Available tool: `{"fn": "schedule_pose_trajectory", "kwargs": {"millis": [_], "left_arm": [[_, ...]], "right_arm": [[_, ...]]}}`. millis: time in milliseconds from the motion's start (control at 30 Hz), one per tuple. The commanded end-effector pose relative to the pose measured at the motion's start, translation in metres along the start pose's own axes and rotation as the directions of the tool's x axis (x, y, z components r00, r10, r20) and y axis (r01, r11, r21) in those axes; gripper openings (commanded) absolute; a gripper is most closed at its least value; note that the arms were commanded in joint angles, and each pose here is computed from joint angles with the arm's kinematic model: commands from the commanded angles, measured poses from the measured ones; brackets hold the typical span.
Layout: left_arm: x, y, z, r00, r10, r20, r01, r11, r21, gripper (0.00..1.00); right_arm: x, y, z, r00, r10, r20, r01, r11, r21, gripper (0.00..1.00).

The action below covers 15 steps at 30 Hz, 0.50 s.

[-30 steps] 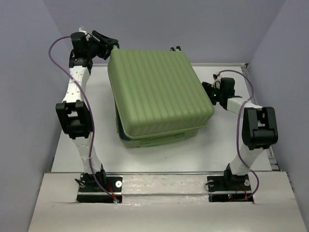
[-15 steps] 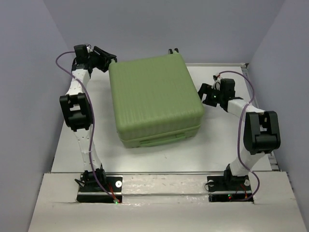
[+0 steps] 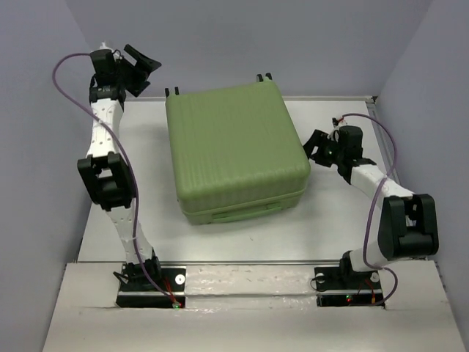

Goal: Pack the luggage

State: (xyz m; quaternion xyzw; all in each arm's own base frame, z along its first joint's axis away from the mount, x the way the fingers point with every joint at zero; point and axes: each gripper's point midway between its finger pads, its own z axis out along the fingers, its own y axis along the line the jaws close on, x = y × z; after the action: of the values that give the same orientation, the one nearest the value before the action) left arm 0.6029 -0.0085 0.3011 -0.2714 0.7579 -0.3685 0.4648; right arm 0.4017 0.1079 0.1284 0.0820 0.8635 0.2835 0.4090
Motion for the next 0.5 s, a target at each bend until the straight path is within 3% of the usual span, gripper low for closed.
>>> {"fn": "schedule_pose_trajectory", "kwargs": {"millis": [0, 100, 133, 167, 200, 233, 267, 300, 333, 367, 400, 467], "left_arm": [[-0.032, -0.131, -0.147, 0.897, 0.292, 0.333, -0.325, 0.944, 0.048, 0.99], [0.033, -0.189, -0.219, 0.829, 0.349, 0.436, -0.436, 0.893, 0.115, 0.99], [0.069, -0.157, -0.209, 0.852, 0.356, 0.384, -0.413, 0.908, 0.076, 0.99], [0.104, -0.191, -0.243, 0.852, 0.332, 0.406, -0.440, 0.873, 0.211, 0.97], [0.142, -0.166, -0.233, 0.878, 0.346, 0.330, -0.427, 0.878, 0.216, 0.93], [0.152, -0.169, -0.253, 0.878, 0.322, 0.353, -0.417, 0.878, 0.236, 0.89], [0.173, -0.166, -0.255, 0.891, 0.326, 0.317, -0.412, 0.874, 0.258, 0.79], [0.221, -0.164, -0.255, 0.906, 0.358, 0.226, -0.416, 0.853, 0.316, 0.70], [0.238, -0.166, -0.264, 0.910, 0.358, 0.209, -0.411, 0.846, 0.340, 0.61], [0.260, -0.166, -0.268, 0.912, 0.371, 0.173, -0.409, 0.836, 0.365, 0.45], [0.305, -0.179, -0.285, 0.911, 0.402, 0.094, -0.399, 0.797, 0.454, 0.38], [0.353, -0.168, -0.287, 0.890, 0.455, 0.026, -0.418, 0.792, 0.445, 0.28]], "right_arm": [[-0.025, 0.018, -0.019, 0.989, 0.030, 0.144, -0.031, 1.000, 0.005, 0.72], [-0.021, 0.014, -0.026, 0.984, 0.053, 0.173, -0.057, 0.998, 0.020, 0.65], [-0.013, 0.006, -0.031, 0.982, 0.057, 0.182, -0.067, 0.997, 0.046, 0.61], [-0.009, 0.001, -0.034, 0.980, 0.058, 0.191, -0.072, 0.995, 0.068, 0.59], [-0.006, -0.007, -0.038, 0.975, 0.067, 0.211, -0.091, 0.991, 0.103, 0.53], [0.007, -0.014, -0.046, 0.974, 0.074, 0.215, -0.102, 0.987, 0.121, 0.50], [0.013, -0.018, -0.049, 0.972, 0.080, 0.221, -0.111, 0.985, 0.132, 0.48], [0.018, -0.025, -0.053, 0.968, 0.089, 0.236, -0.128, 0.979, 0.156, 0.46], [0.036, -0.035, -0.056, 0.970, 0.105, 0.221, -0.147, 0.973, 0.180, 0.39], [0.036, -0.032, -0.063, 0.964, 0.104, 0.245, -0.148, 0.975, 0.167, 0.36], [0.041, -0.032, -0.066, 0.962, 0.120, 0.245, -0.162, 0.974, 0.159, 0.31], [0.052, -0.026, -0.068, 0.964, 0.143, 0.223, -0.171, 0.979, 0.113, 0.22]]}}
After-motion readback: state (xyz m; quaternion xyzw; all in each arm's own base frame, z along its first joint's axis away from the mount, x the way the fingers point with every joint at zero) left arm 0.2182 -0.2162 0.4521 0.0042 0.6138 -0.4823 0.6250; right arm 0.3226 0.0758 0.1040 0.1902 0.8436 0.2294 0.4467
